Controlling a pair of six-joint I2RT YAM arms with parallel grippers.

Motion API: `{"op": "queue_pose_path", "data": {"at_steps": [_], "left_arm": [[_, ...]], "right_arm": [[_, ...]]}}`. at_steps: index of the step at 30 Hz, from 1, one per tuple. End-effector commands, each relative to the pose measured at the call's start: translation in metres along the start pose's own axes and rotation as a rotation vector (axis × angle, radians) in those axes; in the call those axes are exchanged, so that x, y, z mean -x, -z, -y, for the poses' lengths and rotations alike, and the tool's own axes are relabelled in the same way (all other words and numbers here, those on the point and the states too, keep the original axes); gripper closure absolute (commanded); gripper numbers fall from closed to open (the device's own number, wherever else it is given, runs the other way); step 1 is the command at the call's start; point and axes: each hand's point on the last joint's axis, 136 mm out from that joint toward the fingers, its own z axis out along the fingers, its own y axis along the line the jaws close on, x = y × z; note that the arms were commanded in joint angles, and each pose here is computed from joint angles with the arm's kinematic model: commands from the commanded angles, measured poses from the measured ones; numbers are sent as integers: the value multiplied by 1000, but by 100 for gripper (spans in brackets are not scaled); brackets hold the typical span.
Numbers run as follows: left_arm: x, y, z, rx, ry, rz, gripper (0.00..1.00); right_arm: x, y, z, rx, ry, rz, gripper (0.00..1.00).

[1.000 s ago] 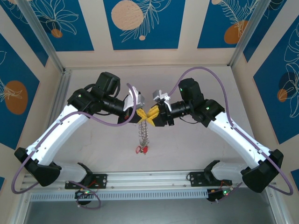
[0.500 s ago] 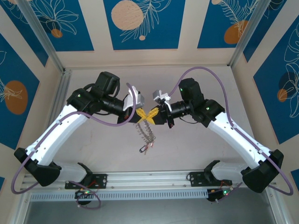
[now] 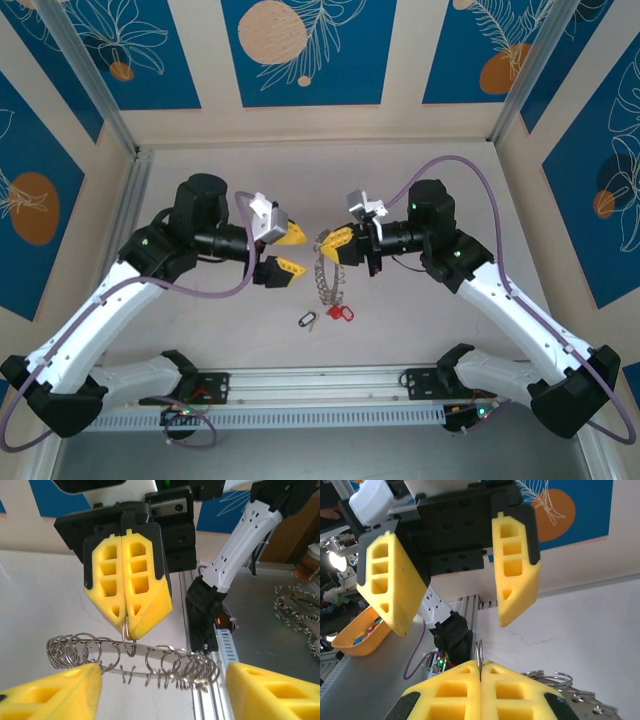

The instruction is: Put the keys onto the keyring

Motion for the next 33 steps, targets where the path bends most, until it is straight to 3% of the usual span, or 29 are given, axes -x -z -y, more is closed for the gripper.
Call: {"op": "queue_pose_path", "data": {"at_steps": [1,7,20,27,33], "left_arm": [[21,0,2,-15,-2,111,44],[26,-2,-8,26,-13,160,55],[23,-14,-21,26,9,209,68],[20,-15,-22,29,16,208,89],[19,-17,-23,29,21,214,92]], "right_arm": [[25,5,-13,34,55,106,100],[34,7,-11,21,52,204,100],[36,0,-10,20,41,278,100],[40,0,-6,9,38,322,100],[43,3,-3,-5,28,359,100]]}}
